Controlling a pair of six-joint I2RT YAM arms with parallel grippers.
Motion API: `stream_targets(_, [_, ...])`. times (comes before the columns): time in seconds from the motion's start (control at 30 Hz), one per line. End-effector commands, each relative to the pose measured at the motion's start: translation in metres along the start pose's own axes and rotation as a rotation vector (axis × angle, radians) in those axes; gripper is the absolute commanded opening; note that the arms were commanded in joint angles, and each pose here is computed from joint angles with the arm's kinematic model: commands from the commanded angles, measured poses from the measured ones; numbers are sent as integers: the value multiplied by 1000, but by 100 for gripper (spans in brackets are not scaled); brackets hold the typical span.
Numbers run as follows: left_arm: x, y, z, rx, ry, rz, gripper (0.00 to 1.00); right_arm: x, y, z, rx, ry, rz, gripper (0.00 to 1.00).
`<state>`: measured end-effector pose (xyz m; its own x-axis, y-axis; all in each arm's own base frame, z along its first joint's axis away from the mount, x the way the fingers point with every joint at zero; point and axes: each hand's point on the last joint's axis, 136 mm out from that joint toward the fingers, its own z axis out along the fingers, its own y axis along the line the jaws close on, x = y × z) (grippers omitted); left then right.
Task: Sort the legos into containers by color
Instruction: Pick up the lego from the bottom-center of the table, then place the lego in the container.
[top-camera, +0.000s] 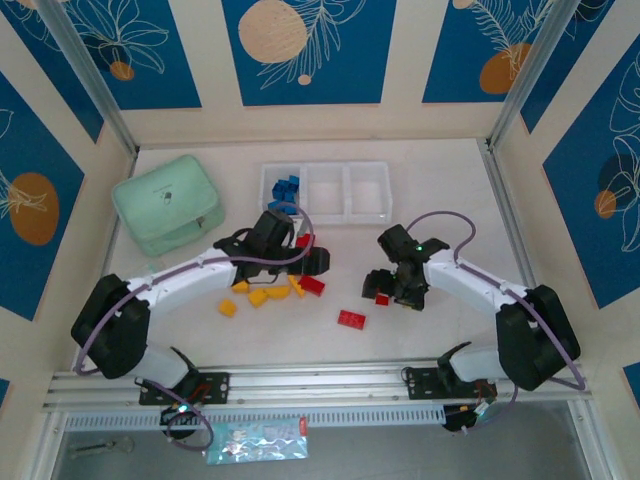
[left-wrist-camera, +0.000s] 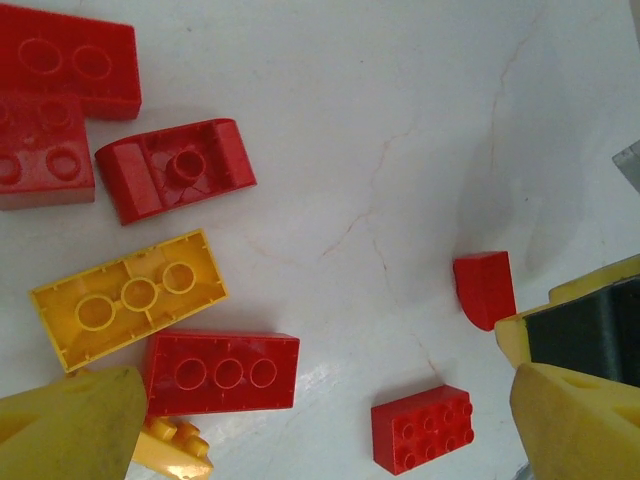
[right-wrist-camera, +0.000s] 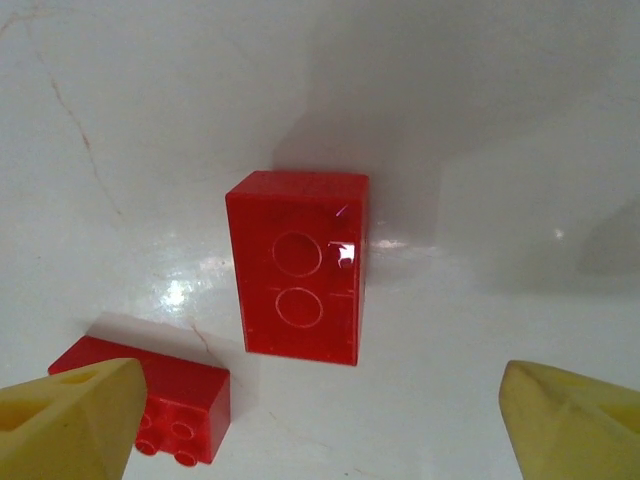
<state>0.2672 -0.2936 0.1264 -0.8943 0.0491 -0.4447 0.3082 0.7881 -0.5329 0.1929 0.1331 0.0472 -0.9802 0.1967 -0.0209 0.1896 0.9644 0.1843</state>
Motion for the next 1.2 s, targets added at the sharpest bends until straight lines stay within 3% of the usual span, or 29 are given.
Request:
stream_targets(0.0, [-6,-8,-4,37,-38,-22,95,-5,3,5,5,-12,6,87])
stream_targets(0.4, [-9,-3,-6,10,-58,-34,100,-20,11,21,32,-31,-30,62])
stream_targets(0.7, [-10,-1,-9,-5,-65,-34,100,-22,9,19,48,-44,-64,32])
stream_targets(0.83, [-14,-2,-14,-15,-73,-30,100,-28,12,7,49,-82,-91,25])
stream_targets(1.17, [-32,13,-43,-79,-126,-35,100,-66,60,-52,-44,-253,-230,24])
